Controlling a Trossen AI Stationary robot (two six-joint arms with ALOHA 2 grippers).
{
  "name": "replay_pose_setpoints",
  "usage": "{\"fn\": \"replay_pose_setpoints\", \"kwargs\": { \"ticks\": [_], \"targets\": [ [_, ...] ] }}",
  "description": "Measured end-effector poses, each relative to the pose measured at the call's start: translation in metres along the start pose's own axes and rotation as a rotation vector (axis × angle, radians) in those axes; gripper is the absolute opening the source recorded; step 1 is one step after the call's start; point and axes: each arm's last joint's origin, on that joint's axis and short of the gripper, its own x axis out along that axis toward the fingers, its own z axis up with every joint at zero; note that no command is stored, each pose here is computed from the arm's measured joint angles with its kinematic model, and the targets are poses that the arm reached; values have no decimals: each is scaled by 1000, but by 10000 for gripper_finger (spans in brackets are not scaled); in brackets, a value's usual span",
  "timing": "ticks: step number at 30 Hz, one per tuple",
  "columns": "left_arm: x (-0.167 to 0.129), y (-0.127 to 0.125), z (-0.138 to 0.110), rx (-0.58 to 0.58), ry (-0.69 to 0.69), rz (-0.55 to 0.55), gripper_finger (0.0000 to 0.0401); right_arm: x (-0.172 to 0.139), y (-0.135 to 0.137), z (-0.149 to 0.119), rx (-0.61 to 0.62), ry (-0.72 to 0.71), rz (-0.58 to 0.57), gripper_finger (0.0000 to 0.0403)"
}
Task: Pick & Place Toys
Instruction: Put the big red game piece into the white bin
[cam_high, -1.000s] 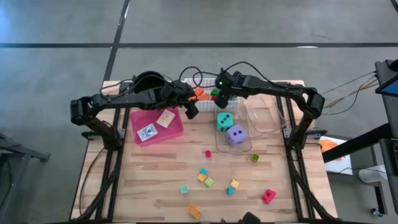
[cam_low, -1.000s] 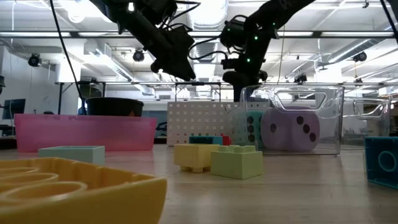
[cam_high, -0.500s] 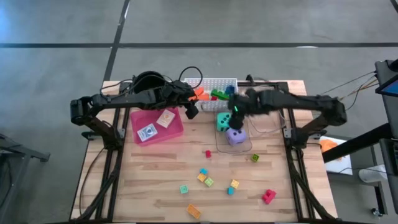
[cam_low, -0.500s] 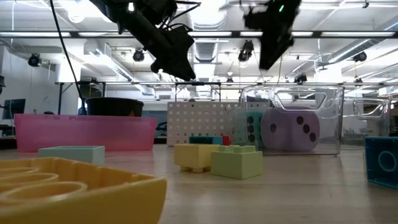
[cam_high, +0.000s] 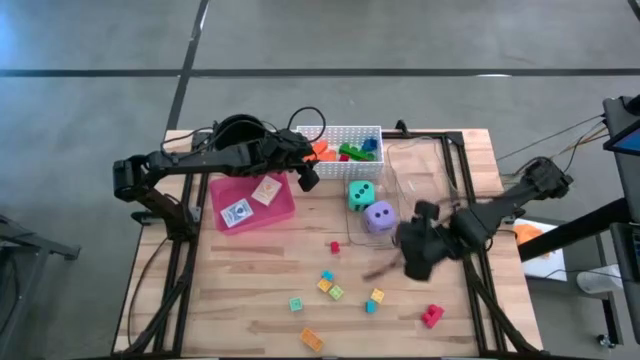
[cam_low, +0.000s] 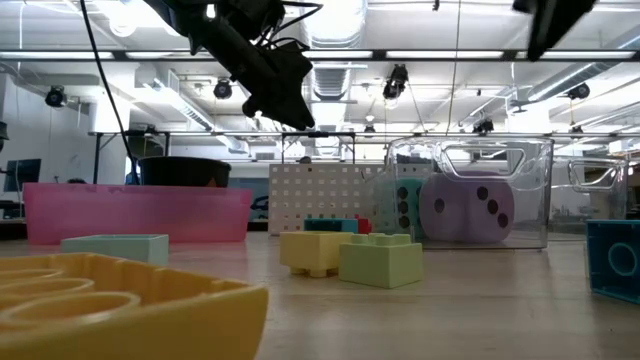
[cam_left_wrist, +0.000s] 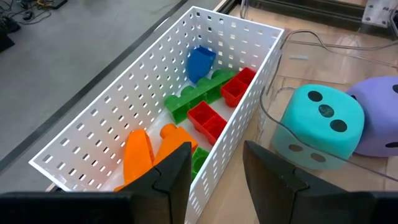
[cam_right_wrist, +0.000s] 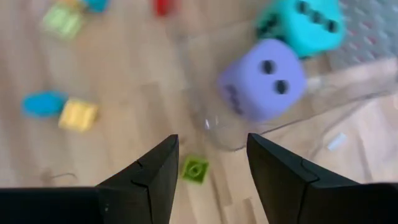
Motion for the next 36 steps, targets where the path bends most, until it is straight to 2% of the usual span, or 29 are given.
{"fn": "replay_pose_setpoints", "kwargs": {
  "ticks": [4,9,13,17,22,27,32,36],
  "targets": [
    [0,0,0,0,0,0,149,-12,21,-20,-139,-11,55,190],
    [0,0,0,0,0,0,149,-20,43,-40,-256,-2,140,190],
    [0,0,0,0,0,0,149,-19,53,-45,-313,-2,156,190],
    [0,0,0,-1,0,0,149,-13,62,-49,-353,64,187,190],
    [0,0,0,-1,0,0,149,-5,72,-52,-531,80,181,190],
    [0,0,0,-1,0,0,149,8,84,-50,-555,90,162,190],
    [0,0,0,-1,0,0,149,28,109,-49,-545,84,205,190],
    [0,0,0,-1,0,0,149,51,124,-52,-560,126,168,191]
  ]
}}
